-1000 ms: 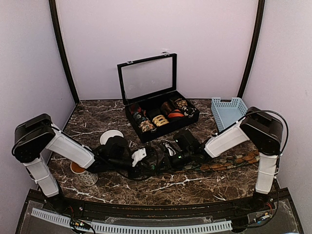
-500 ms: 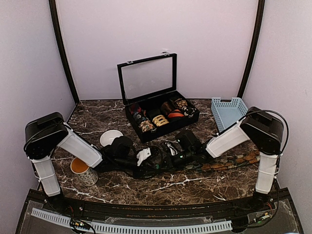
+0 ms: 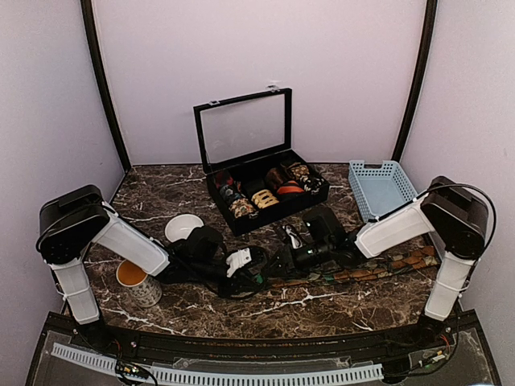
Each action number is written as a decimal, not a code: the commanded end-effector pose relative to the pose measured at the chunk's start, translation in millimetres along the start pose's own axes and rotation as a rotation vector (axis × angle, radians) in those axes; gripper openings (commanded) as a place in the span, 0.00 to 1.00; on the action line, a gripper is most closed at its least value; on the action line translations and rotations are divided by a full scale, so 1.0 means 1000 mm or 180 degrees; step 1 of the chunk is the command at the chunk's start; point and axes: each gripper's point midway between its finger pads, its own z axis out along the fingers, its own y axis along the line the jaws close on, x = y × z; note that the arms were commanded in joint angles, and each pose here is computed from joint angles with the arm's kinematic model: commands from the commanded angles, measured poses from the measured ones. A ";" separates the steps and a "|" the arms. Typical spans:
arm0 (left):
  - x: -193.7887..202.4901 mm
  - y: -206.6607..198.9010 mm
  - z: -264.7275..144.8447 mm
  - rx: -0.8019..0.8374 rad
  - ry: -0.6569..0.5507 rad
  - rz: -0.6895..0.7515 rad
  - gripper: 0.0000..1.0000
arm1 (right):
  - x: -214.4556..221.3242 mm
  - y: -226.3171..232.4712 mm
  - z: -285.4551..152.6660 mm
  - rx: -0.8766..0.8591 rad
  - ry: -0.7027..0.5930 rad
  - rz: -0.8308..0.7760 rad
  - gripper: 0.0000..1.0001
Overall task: Roll the ties
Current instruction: Roll the tie at the center of the board.
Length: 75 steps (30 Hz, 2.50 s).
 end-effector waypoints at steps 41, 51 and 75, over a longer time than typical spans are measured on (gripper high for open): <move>-0.045 0.006 -0.066 -0.0522 -0.0710 -0.0114 0.99 | 0.007 -0.014 0.012 0.0102 0.0146 0.0003 0.00; -0.027 -0.016 -0.019 -0.0109 -0.0461 -0.0030 0.99 | 0.007 -0.015 0.012 0.0079 0.0125 0.0023 0.00; 0.020 -0.012 -0.013 -0.0139 0.0042 -0.0026 0.34 | 0.010 -0.012 0.021 -0.0036 0.0197 0.0055 0.00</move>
